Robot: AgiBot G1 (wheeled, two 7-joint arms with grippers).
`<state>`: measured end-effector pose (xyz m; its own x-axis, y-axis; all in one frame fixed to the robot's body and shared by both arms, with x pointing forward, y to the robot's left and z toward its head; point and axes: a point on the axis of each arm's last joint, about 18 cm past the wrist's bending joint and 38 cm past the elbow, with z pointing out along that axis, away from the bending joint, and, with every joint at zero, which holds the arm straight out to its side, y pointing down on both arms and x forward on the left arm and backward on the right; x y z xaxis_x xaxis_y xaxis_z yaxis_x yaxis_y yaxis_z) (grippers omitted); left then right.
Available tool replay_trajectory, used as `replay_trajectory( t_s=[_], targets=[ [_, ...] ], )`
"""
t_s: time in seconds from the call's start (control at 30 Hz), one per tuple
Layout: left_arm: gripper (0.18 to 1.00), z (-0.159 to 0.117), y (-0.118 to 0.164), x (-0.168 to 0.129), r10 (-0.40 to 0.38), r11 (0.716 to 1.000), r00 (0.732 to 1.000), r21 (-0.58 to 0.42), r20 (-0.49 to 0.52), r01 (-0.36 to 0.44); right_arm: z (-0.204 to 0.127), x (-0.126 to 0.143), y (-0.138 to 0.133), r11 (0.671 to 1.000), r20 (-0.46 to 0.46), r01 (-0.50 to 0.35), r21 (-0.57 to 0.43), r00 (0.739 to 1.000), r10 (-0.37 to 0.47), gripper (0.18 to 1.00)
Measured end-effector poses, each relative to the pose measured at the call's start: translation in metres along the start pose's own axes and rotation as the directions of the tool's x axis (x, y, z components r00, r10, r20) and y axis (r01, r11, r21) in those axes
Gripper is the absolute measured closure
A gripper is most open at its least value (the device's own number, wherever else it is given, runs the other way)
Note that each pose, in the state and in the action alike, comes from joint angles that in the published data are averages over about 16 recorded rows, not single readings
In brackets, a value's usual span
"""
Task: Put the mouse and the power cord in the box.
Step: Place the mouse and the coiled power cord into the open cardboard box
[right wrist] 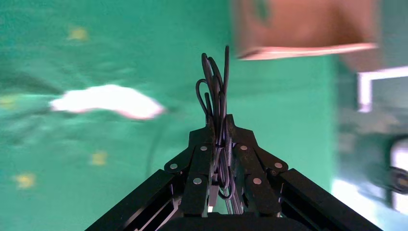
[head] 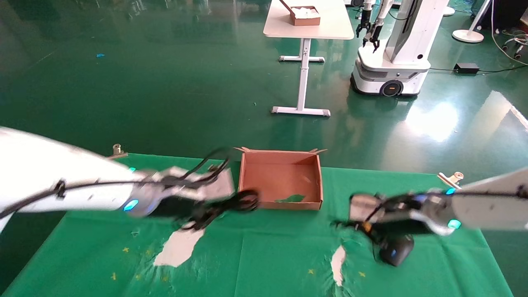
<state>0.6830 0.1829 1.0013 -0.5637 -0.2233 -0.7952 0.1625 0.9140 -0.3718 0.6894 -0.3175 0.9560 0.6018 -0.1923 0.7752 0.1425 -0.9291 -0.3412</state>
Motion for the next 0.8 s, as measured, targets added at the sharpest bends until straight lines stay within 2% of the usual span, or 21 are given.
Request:
replay_trajectory(
  t_s=[0.17,0.37,0.6,0.8],
  targets=[
    [0.914,0.017,-0.038,-0.015,0.032,0.998,0.996,0.057,0.083,-0.037,-0.029,0.032,0.007,1.000,-0.095,-0.018,-0.014,0.995,0.017,0.963],
    [0.915,0.053,-0.060,-0.017,0.104,0.993,0.978,0.040,0.183,-0.113,-0.063,0.057,0.016,0.999,-0.179,-0.033,-0.027,0.983,0.028,0.963],
    [0.915,0.080,-0.064,-0.007,0.180,0.982,0.953,0.010,0.245,-0.188,-0.088,0.065,0.022,0.998,-0.227,-0.042,-0.037,0.973,0.033,0.964],
    [0.915,0.087,-0.071,0.001,0.194,0.978,0.949,0.024,0.250,-0.206,-0.092,0.063,0.023,0.998,-0.235,-0.044,-0.037,0.971,0.034,0.964]
  ],
)
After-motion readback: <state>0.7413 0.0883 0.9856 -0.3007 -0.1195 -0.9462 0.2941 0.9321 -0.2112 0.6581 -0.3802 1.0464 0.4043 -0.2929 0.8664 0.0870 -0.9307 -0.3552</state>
